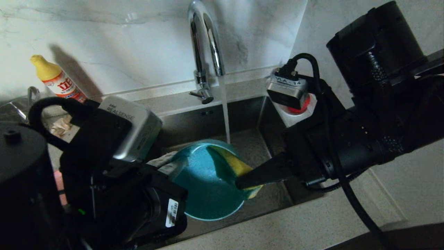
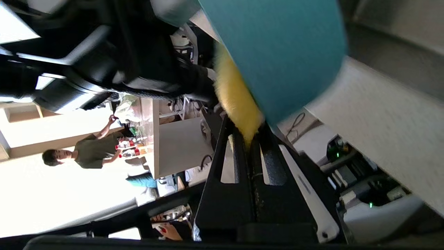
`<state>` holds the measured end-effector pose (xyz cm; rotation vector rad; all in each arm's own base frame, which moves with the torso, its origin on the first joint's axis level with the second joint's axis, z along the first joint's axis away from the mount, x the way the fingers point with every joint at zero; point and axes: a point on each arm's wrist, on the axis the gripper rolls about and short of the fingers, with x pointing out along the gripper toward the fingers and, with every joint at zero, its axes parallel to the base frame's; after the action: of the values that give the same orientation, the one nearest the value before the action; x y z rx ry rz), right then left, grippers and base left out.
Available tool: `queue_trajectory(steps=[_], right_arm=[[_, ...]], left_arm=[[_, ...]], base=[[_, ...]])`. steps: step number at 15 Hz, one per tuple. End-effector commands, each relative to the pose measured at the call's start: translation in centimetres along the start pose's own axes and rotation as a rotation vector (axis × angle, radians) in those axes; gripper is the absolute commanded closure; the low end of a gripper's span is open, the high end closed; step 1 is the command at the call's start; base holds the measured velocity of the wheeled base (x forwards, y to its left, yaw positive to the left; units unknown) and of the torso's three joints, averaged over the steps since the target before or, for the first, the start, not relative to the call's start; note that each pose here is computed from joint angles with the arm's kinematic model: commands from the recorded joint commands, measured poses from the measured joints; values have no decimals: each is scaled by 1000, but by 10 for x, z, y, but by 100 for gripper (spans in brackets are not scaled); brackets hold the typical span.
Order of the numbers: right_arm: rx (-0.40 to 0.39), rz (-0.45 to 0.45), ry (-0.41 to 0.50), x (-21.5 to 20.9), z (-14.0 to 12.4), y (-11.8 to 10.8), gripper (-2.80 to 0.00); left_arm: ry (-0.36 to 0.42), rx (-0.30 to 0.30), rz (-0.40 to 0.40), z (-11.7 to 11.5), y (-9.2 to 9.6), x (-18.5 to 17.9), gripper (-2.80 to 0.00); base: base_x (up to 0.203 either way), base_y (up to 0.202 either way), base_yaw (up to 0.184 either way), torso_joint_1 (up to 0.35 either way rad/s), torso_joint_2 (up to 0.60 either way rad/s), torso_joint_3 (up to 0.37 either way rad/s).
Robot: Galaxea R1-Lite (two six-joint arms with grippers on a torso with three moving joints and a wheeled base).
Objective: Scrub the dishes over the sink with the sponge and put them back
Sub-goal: Wipe the bowl
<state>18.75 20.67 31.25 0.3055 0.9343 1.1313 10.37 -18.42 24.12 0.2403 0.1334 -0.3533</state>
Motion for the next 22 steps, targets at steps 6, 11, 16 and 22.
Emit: queue_trajectory(steps=[6,11,16,22], right_arm=[[-13,33,72,7,-13,14,0],[-38,64,105,21,-16,23,0],[-29,64,121,25,-16,22,0],[-23,56,128,19,-20,24,0]], left_arm=[[-29,-29,5,11,0,0,0],[-16,-17,-3,7,-2,2,0],[-33,-33,5,12,1,0,0],[-59,-59,11,20,6,-4,0]], base=[[0,0,0,0,0,0],[0,0,0,0,0,0],[0,0,0,0,0,0],[0,0,0,0,0,0]])
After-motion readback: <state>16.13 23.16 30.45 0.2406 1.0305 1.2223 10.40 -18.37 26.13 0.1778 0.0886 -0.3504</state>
